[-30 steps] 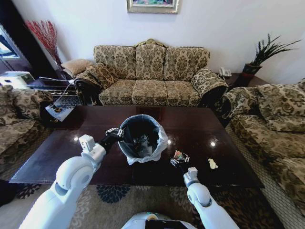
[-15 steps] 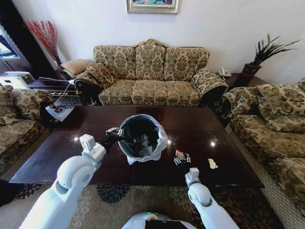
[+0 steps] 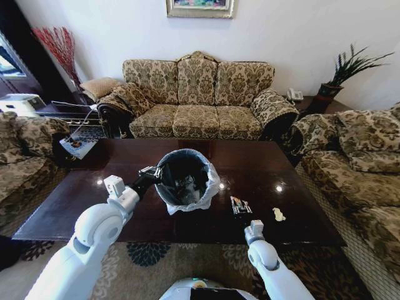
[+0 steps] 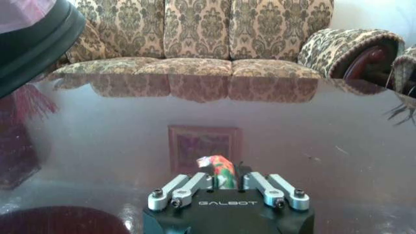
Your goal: Move to the front of the table and place the trash on the table into the trash bin.
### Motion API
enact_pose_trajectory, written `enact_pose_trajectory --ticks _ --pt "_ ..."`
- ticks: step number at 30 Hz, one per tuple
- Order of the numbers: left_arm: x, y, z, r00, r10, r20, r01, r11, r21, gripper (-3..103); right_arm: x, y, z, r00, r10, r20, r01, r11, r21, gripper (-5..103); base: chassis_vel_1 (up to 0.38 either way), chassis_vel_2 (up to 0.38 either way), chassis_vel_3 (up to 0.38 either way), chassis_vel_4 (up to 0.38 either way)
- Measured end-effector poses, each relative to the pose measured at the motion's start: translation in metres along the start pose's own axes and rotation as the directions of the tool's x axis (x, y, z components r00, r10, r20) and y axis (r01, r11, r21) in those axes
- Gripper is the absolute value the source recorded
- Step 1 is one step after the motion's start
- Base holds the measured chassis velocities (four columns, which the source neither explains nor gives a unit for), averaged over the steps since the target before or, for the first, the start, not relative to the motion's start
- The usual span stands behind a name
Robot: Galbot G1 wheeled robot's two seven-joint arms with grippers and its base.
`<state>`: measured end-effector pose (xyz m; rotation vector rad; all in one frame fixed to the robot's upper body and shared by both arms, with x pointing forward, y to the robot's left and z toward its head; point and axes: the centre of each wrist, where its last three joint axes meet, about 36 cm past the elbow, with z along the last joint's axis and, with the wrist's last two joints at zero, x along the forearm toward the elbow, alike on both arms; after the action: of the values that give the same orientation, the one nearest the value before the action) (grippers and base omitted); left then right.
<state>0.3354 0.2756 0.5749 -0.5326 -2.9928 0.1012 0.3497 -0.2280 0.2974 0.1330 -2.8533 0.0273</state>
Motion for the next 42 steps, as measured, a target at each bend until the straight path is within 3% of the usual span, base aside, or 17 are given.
enact_pose_trajectory --ticks 3,14,22,27,31,35,39,40,42 --pt "0.0 0.0 0.0 1.0 -0.001 0.001 0.001 1.0 0.003 3 0.0 0.0 0.001 1.0 0.004 0.001 -0.004 1.0 -0.002 2 0.0 0.0 0.0 0.0" --pt "0.001 -0.001 0.0 1.0 -0.003 0.005 0.003 1.0 0.004 3 -0.003 -0.012 -0.009 0.998 0.052 0.026 -0.052 0.998 -0.02 0 0.0 0.0 0.0 0.0" --pt "0.001 -0.004 0.002 1.0 -0.006 0.006 0.006 1.0 0.009 3 0.005 -0.001 -0.12 0.974 0.001 0.225 0.01 0.999 -0.047 0 0.0 0.0 0.0 0.0" --pt "0.002 -0.004 0.002 1.0 -0.006 0.005 0.006 1.0 0.007 3 0.015 0.002 -0.155 0.956 -0.063 0.288 0.074 0.997 -0.029 0 0.0 0.0 0.0 0.0" --pt "0.001 -0.003 0.004 1.0 -0.008 -0.002 0.008 1.0 0.003 3 0.026 0.0 -0.228 0.899 -0.199 0.391 0.201 0.979 0.036 0 0.0 0.0 0.0 0.0" --pt "0.0 -0.005 0.006 1.0 -0.003 -0.007 0.003 1.0 0.007 3 0.035 -0.001 -0.269 0.862 -0.284 0.42 0.268 0.958 0.098 0 0.0 0.0 0.0 0.0" --pt "-0.003 -0.007 0.007 1.0 0.011 -0.013 -0.011 1.0 0.012 3 0.06 0.006 -0.339 0.767 -0.451 0.457 0.41 0.892 0.192 0 0.0 0.0 0.0 0.0" --pt "-0.003 -0.007 0.007 1.0 0.011 -0.013 -0.011 1.0 0.012 3 0.06 0.006 -0.339 0.767 -0.451 0.457 0.41 0.892 0.192 0 0.0 0.0 0.0 0.0" --pt "-0.006 -0.007 0.007 1.0 0.018 -0.019 -0.018 1.0 0.008 3 0.072 0.01 -0.352 0.736 -0.51 0.444 0.468 0.858 0.21 0 0.0 0.0 0.0 0.0"
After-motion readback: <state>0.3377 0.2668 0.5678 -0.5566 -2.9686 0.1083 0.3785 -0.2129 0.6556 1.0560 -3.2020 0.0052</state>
